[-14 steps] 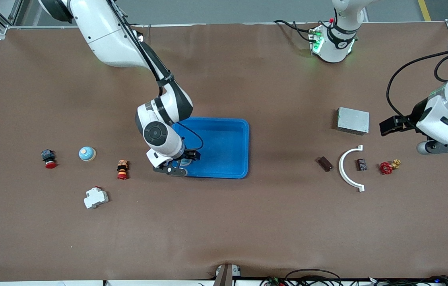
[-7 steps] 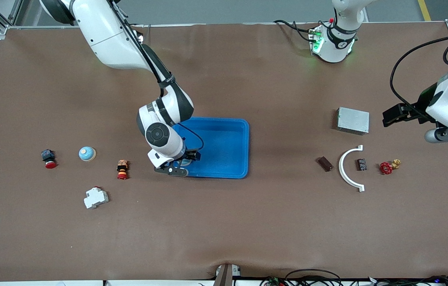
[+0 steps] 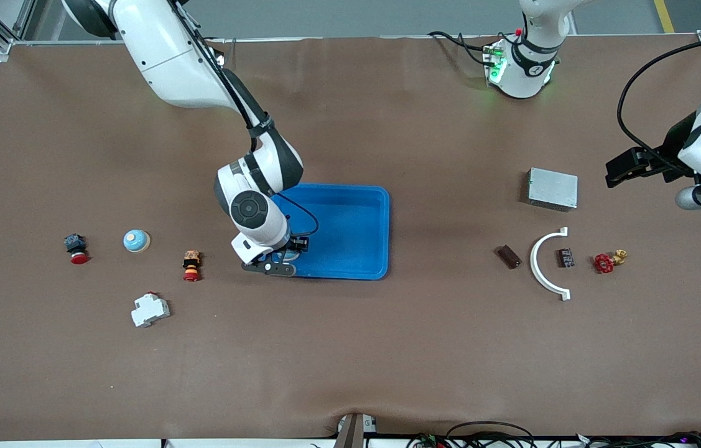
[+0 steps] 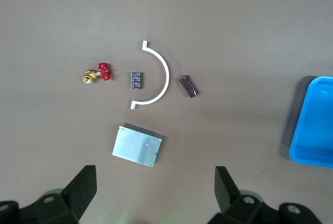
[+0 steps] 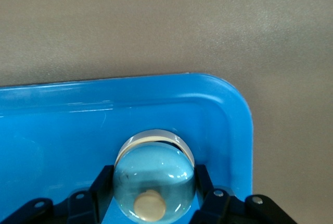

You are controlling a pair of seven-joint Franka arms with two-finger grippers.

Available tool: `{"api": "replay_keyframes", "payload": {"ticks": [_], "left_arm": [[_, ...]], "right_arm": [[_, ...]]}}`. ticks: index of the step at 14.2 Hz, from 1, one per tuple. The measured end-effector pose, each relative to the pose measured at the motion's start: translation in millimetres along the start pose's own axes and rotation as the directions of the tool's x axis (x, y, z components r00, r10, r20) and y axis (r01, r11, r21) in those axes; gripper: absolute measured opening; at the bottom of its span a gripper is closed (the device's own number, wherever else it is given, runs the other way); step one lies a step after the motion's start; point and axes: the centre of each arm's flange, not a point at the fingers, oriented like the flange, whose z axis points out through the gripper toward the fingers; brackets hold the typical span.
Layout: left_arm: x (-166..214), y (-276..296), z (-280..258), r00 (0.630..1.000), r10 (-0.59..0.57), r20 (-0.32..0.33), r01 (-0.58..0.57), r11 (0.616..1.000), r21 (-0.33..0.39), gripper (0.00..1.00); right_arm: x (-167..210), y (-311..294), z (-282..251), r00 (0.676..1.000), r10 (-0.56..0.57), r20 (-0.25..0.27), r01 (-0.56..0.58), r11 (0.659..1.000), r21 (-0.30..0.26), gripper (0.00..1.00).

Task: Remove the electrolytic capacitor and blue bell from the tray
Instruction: 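Grasp the second bell with the right gripper while the left gripper withdraws, then carry the bell out of the tray and set it beside the white block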

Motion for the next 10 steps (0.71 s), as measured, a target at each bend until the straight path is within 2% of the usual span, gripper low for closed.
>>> {"api": "replay_keyframes", "payload": {"ticks": [3, 5, 7, 10], "left_arm": [[-1, -1, -3, 1.000, -0.001, 0.001, 0.001, 1.000, 0.000, 1.00], [-2, -1, -6, 1.000, -0.002, -0.002, 0.002, 1.000, 0.000, 1.00], [-5, -1, -12, 1.000, -0.003, -0.015, 0.003, 1.000, 0.002, 1.00], [-23, 13, -33, 0.999, 0.010, -0.049, -0.009, 1.000, 0.024, 1.00]], "right_arm": [[3, -1, -15, 0.999, 0.002, 0.032, -0.001, 1.000, -0.020, 0.67], [12, 10, -44, 0.998, 0.001, 0.056, 0.001, 0.999, -0.034, 0.67], [27, 43, -86, 0.994, -0.063, 0.092, 0.067, 0.997, -0.036, 0.67], [56, 123, -139, 0.973, -0.189, 0.129, 0.192, 0.981, -0.012, 0.67]]}}
